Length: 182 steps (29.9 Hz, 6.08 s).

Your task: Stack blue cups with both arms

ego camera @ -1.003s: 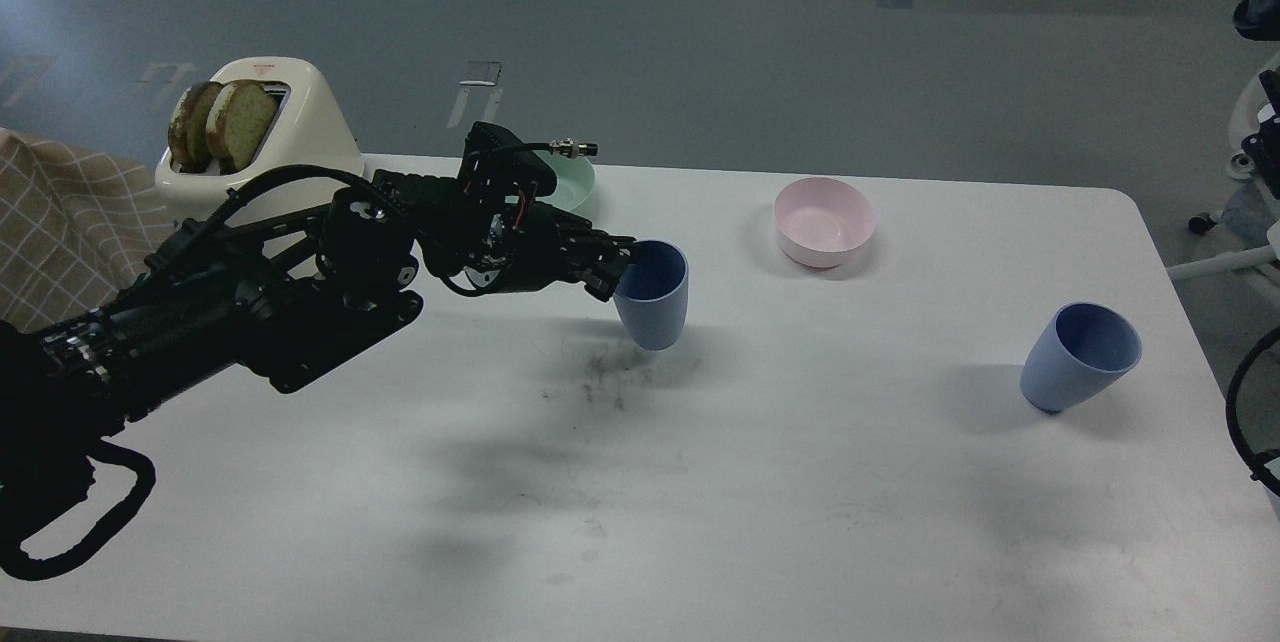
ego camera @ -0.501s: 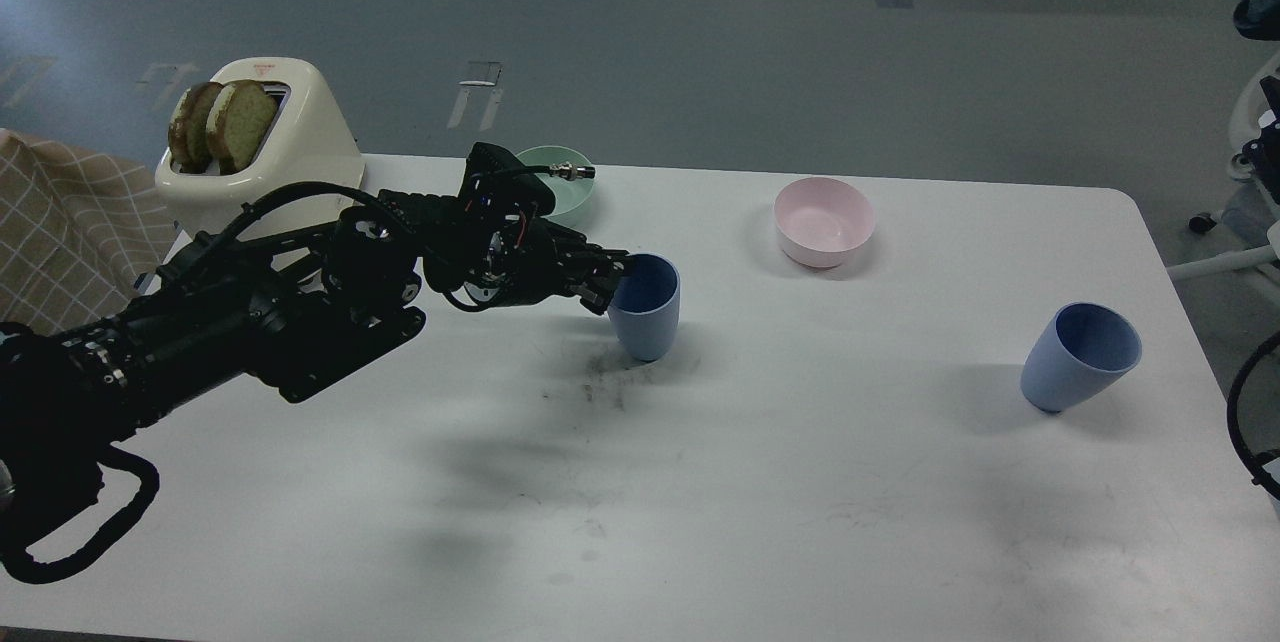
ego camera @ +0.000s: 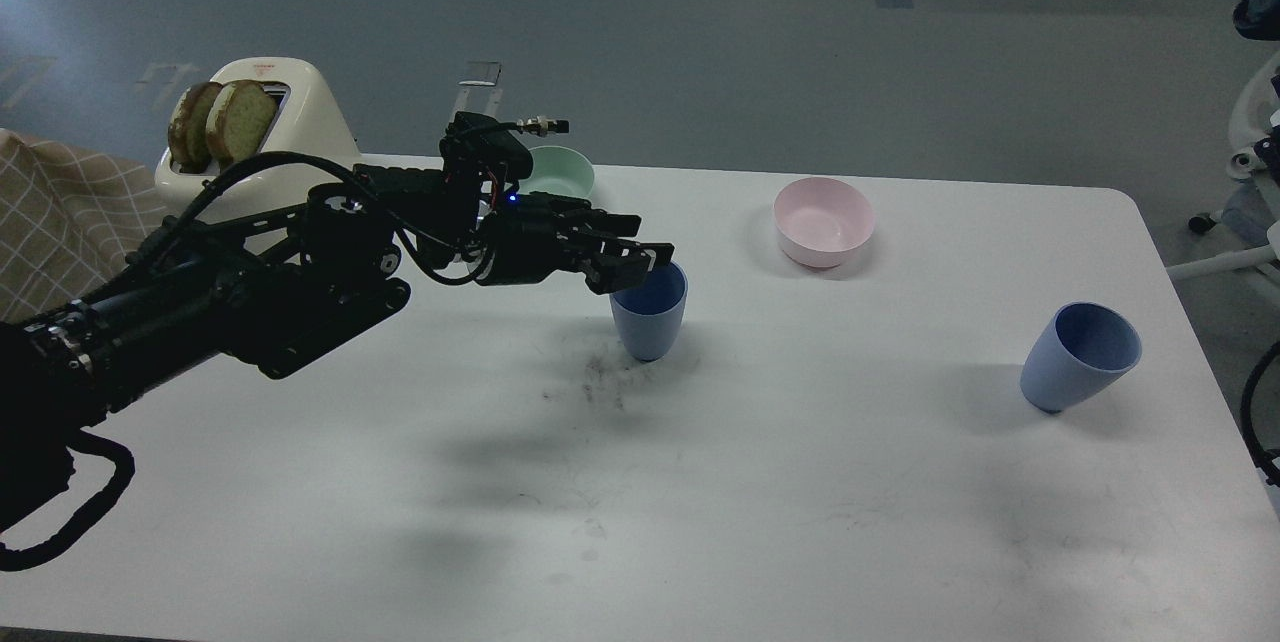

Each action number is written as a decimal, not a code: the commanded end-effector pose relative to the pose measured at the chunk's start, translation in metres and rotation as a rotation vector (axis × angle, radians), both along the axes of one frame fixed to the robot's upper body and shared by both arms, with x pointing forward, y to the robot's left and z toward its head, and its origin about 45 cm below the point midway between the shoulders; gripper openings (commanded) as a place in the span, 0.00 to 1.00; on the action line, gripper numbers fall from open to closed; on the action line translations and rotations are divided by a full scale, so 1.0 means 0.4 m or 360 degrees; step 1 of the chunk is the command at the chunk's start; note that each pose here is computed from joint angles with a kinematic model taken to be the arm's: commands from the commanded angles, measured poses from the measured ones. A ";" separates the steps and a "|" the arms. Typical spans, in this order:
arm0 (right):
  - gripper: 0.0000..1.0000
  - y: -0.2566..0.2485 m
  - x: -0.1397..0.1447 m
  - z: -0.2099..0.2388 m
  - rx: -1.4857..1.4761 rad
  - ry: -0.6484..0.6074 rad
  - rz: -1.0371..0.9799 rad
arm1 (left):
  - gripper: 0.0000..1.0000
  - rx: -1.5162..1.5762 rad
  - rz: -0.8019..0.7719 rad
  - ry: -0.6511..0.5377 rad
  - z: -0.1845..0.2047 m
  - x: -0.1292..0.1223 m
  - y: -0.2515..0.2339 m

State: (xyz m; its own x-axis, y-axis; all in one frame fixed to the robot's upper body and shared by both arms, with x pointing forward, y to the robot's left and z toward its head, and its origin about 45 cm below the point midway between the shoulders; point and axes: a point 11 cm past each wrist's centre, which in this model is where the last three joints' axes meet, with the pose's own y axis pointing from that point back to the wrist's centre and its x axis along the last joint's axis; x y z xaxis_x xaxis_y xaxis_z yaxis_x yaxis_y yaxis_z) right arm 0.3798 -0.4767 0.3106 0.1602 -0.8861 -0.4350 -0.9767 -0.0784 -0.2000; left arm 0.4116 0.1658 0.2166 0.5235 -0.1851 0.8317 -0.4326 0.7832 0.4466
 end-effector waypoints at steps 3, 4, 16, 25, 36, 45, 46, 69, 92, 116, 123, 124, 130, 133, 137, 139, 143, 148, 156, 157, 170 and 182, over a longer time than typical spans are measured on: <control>1.00 -0.047 -0.031 0.038 -0.0212 0.0062 -0.0011 | 0.97 -0.0849 0.0374 0.0273 0.146 0.059 0.033; 1.00 -0.043 -0.036 0.046 -0.0260 0.0071 0.0010 | 0.97 -0.0972 0.0416 0.0318 0.164 0.067 0.037; 1.00 0.030 -0.071 0.119 -0.0974 0.0162 0.0187 | 0.98 -0.2593 0.0694 0.0737 0.412 0.156 0.258; 1.00 0.020 -0.066 0.161 -0.1909 0.0205 0.0120 | 0.98 -0.2935 0.0702 0.0891 0.373 0.117 0.413; 1.00 0.125 -0.061 0.029 -0.2728 0.0218 0.0467 | 0.98 -0.2881 0.0848 0.0829 0.336 0.102 0.486; 1.00 0.128 -0.093 -0.119 -0.3075 0.0403 0.0714 | 0.98 -0.2873 0.0851 0.0832 0.334 0.102 0.485; 1.00 0.121 -0.099 -0.134 -0.3093 0.0432 0.0729 | 0.98 -0.2872 0.0851 0.0834 0.334 0.102 0.483; 0.67 0.109 -0.149 -0.297 -0.3036 0.0684 0.0866 | 0.98 -0.2829 0.0866 0.0816 0.335 0.110 0.467; 0.00 0.108 -0.133 -0.267 -0.2989 0.0658 0.0796 | 0.98 -0.2820 0.0840 0.0810 0.347 0.107 0.468; 0.00 0.686 -0.016 0.041 -0.2846 -0.0528 0.0854 | 0.98 -0.2818 0.0817 0.0820 0.357 0.107 0.453; 0.00 0.881 0.008 -0.051 -0.2876 -0.0588 0.1092 | 0.98 -0.2824 0.0788 0.0819 0.368 0.106 0.444; 0.00 0.894 0.012 -0.059 -0.2890 -0.0591 0.1107 | 0.98 -0.2826 0.0787 0.0817 0.369 0.106 0.445; 0.00 0.958 0.025 -0.098 -0.2948 -0.0591 0.1195 | 0.98 -0.2814 0.0788 0.0806 0.374 0.104 0.452; 0.00 0.964 0.018 -0.109 -0.2981 -0.0600 0.1226 | 0.98 -0.2805 0.0789 0.0785 0.381 0.100 0.468; 0.00 0.961 0.013 -0.131 -0.3011 -0.0582 0.1264 | 0.98 -0.2805 0.0791 0.0793 0.377 0.100 0.466; 0.00 0.959 0.010 -0.138 -0.3010 -0.0573 0.1274 | 0.98 -0.2808 0.0787 0.0804 0.373 0.101 0.459; 0.00 0.956 0.009 -0.148 -0.3009 -0.0557 0.1283 | 0.98 -0.2809 0.0786 0.0806 0.373 0.101 0.458; 0.00 0.947 0.020 -0.150 -0.3020 -0.0530 0.1274 | 0.98 -0.2808 0.0785 0.0803 0.375 0.102 0.459; 0.14 0.947 0.019 -0.154 -0.3017 -0.0525 0.1278 | 0.98 -0.2807 0.0788 0.0798 0.375 0.101 0.462; 0.22 0.947 0.019 -0.154 -0.3017 -0.0525 0.1278 | 0.98 -0.2806 0.0789 0.0796 0.376 0.100 0.464; 0.66 0.941 0.037 -0.118 -0.2984 -0.0533 0.1208 | 0.98 -0.2813 0.0795 0.0783 0.375 0.096 0.475; 1.00 0.816 0.206 0.251 -0.2370 -0.0542 0.0488 | 0.98 -0.2809 0.0795 0.0822 0.359 0.098 0.457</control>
State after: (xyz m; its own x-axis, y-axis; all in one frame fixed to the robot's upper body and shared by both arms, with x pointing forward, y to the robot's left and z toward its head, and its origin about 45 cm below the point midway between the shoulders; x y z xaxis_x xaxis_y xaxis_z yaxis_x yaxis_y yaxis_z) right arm 0.4461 -0.1334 0.3714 0.3713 -0.2450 0.8956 -0.7723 -0.6169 0.1514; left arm 0.4508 0.3503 0.3625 0.4762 0.8059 -0.3519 -0.8349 0.2887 -0.4687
